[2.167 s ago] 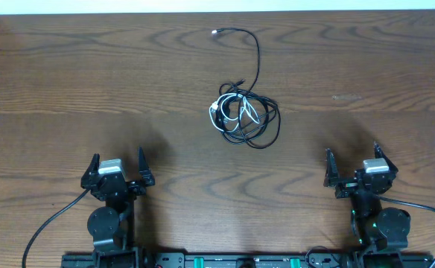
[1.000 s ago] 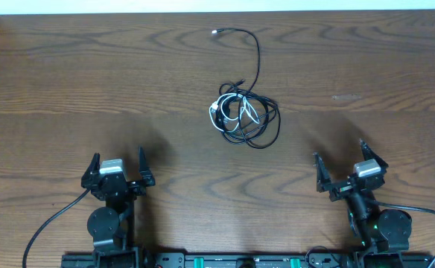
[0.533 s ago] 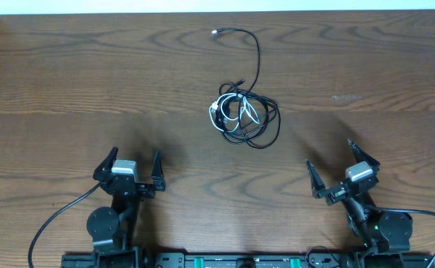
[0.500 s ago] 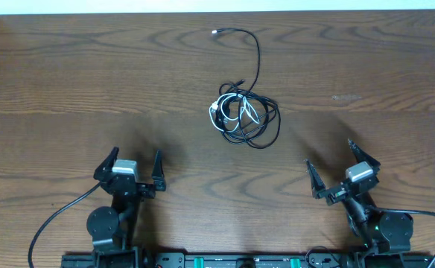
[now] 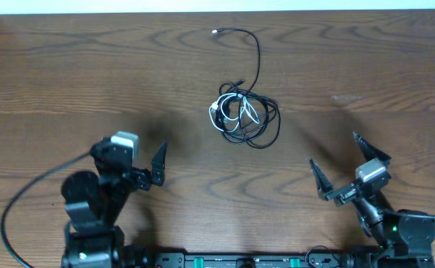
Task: Untangle cables
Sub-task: 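Raise both arms and move grippers toward the cable bundle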
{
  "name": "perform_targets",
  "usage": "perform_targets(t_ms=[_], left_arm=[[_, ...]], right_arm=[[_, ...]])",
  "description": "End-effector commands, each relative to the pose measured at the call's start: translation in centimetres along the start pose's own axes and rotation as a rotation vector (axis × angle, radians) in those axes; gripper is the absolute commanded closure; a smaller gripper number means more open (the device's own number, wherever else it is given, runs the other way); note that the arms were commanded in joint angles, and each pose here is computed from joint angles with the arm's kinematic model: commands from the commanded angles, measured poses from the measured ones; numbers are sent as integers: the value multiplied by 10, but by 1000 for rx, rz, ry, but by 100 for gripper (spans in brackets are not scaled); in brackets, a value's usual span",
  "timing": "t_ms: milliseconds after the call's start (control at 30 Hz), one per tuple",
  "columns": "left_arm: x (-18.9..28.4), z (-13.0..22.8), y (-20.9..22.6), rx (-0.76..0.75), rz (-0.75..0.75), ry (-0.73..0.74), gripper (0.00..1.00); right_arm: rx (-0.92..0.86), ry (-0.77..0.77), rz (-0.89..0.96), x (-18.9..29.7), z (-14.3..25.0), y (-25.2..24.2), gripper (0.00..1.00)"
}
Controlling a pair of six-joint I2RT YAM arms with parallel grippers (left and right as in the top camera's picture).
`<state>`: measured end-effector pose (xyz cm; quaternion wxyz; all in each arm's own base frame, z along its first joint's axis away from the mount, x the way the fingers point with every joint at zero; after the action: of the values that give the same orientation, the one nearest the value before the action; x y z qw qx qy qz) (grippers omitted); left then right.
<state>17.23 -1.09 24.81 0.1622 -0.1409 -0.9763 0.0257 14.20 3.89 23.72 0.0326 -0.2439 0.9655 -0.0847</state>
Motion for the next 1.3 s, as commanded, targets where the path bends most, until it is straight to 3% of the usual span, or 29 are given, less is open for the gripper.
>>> perform_targets(t_ms=[0, 400, 800, 1267], left_arm=[[4, -41, -3, -24, 49, 34, 0], [-5, -111, 2, 67, 74, 257, 0], [-40, -147, 13, 129, 158, 346, 0], [-42, -179, 13, 185, 208, 554, 0]], right_arm=[[-1, 17, -31, -4, -26, -7, 1], [-142, 164, -167, -57, -71, -56, 1], [-192, 430, -216, -98, -91, -94, 1], [-340, 707, -413, -145, -90, -82, 1]])
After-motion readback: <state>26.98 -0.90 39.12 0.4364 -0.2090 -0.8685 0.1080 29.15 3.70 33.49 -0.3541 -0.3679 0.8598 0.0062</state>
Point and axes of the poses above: each gripper's point midway between its finger pads, its own x axis back along the fingers, its own y axis along the line the jaws close on, z = x × y, the point moved 9 cm from there along x, back along the fingers, and after that the axes turned 4 degrees about x, right-handed, at the moved point
